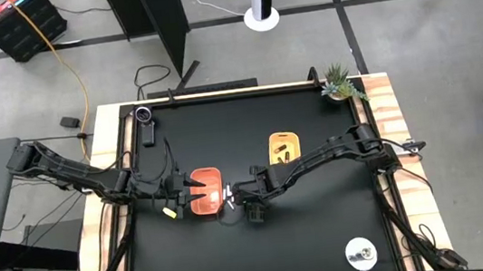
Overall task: Sort batteries
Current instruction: Put the small brown battery into the yellow bin
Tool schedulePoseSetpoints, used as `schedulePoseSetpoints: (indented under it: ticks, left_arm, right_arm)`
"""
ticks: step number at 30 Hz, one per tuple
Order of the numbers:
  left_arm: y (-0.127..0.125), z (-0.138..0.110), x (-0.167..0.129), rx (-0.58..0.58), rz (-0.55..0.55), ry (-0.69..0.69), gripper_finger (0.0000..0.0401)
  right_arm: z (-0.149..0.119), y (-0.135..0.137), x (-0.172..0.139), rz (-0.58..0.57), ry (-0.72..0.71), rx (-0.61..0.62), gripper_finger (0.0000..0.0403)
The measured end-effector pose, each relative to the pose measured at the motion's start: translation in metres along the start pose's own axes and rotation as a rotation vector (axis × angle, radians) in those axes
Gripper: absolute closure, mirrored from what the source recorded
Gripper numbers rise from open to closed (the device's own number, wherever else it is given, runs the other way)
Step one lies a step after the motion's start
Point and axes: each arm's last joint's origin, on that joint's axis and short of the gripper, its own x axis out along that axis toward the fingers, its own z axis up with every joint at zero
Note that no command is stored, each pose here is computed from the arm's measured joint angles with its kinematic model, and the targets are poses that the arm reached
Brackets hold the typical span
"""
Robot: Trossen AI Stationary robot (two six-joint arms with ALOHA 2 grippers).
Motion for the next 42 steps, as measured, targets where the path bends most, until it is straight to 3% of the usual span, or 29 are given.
schedulePoseSetpoints:
  ticks: [30,34,42]
  left_arm:
    - [0.0,0.0,0.0,0.0,0.0,0.0,0.0269]
    - [0.0,0.0,0.0,0.0,0.0,0.0,0.0269]
    - [0.0,0.0,0.0,0.0,0.0,0.0,0.0269]
  right_arm:
    - [0.012,-0.001,-0.018,0.009,-0.032,-0.02,0.0399]
    - [0.011,0.0,-0.018,0.036,-0.024,-0.035,0.0367]
    - [0.012,0.005,-0.017,0.093,-0.034,-0.04,0.0256]
